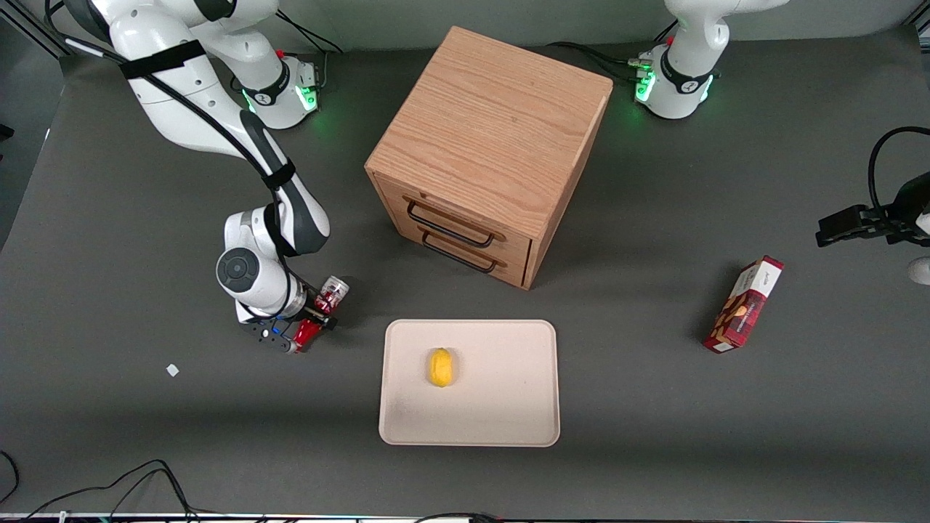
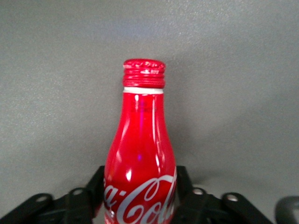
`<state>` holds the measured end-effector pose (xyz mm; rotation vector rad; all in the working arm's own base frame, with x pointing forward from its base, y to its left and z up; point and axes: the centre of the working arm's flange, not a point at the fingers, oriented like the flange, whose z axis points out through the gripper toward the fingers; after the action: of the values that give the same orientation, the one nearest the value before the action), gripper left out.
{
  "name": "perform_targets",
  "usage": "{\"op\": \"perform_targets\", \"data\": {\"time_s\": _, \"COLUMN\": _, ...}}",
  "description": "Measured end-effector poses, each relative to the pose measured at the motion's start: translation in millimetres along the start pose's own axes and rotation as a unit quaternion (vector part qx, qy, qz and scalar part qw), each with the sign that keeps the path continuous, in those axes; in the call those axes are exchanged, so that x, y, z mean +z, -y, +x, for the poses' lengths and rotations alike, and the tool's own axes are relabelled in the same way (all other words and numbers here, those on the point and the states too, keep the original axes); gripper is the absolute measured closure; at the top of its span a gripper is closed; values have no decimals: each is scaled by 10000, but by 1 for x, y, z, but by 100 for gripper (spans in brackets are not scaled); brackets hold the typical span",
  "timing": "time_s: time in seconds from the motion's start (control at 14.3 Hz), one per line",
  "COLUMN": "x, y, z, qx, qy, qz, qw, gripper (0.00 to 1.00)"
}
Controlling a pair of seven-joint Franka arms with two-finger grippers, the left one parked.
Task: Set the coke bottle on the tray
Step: 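Lift the bottle with the right gripper and turn it upright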
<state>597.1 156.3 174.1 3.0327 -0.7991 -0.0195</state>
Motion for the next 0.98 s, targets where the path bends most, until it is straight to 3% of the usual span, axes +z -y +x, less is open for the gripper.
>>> {"op": "perform_targets", "data": {"time_s": 0.07, "x": 0, "y": 2, "z": -1, "qx": 7, "qy": -4, "qz": 3, "qw": 10000, "gripper": 44}}
{"op": "perform_targets", "data": {"time_s": 0.77, "x": -2, "y": 5, "z": -4, "qx": 4, "qy": -6, "qz": 9, "qw": 10000, "gripper": 44}}
{"op": "perform_targets", "data": {"time_s": 0.98, "x": -22, "y": 4, "z": -7, "qx": -71, "qy": 202, "qz": -154, "qw": 9997, "gripper": 44}}
